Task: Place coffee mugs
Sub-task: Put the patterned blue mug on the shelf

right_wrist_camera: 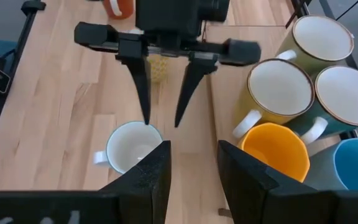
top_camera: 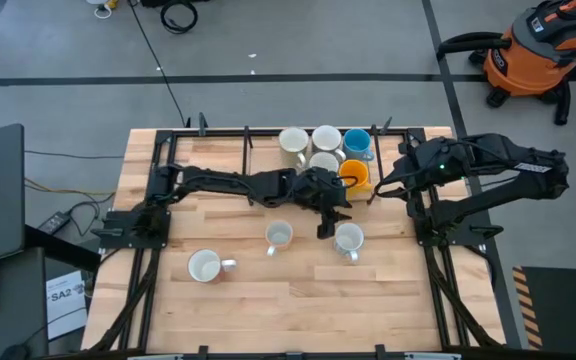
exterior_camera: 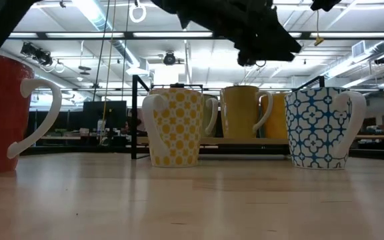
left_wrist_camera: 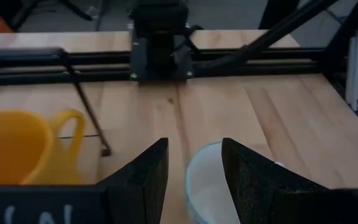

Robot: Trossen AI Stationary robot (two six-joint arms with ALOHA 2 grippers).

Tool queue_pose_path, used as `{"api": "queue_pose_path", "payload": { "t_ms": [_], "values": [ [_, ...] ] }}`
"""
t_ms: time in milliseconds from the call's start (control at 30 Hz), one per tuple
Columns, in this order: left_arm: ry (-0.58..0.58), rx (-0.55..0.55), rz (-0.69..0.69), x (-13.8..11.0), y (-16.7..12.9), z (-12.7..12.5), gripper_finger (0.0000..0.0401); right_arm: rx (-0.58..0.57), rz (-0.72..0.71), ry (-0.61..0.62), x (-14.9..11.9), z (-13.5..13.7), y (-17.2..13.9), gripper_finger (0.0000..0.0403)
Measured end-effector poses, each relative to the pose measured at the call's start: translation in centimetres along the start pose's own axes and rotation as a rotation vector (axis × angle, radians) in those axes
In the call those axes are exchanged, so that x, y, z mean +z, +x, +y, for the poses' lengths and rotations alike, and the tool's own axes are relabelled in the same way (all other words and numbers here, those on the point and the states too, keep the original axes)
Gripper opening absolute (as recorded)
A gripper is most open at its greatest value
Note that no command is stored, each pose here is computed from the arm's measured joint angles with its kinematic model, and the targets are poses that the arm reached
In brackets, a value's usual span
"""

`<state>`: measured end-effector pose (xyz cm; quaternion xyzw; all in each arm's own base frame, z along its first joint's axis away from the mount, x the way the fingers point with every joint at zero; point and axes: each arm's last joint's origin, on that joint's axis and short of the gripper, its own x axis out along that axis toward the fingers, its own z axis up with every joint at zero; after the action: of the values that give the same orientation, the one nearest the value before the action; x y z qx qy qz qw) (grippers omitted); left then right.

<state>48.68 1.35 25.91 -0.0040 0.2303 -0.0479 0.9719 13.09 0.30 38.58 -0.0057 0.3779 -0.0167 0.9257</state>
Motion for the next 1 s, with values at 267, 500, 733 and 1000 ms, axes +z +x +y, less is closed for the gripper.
{"api": "queue_pose_path", "payload": {
  "t_ms": [267,500,733,1000],
  "values": [
    [-0.022,-0.037,-0.033,-0.4,1.0,-0.2,0.0156,-0.001,0.027,-0.005,0.4,0.1,0.8,0.0135],
    [-0.001,-0.064,-0.093,-1.1,2.8,-1.4,0.0156,-0.001,0.046,-0.007,0.6,0.1,1.4,0.0135],
    [-0.012,-0.042,0.015,-3.9,4.8,-1.5,0.0156,-0.001,0.05,-0.007,0.6,0.1,1.5,0.0135],
    [0.045,0.063,0.07,-4.7,5.1,-1.2,0.0156,0.0,0.051,-0.007,0.6,0.1,1.5,0.0135]
  ]
}}
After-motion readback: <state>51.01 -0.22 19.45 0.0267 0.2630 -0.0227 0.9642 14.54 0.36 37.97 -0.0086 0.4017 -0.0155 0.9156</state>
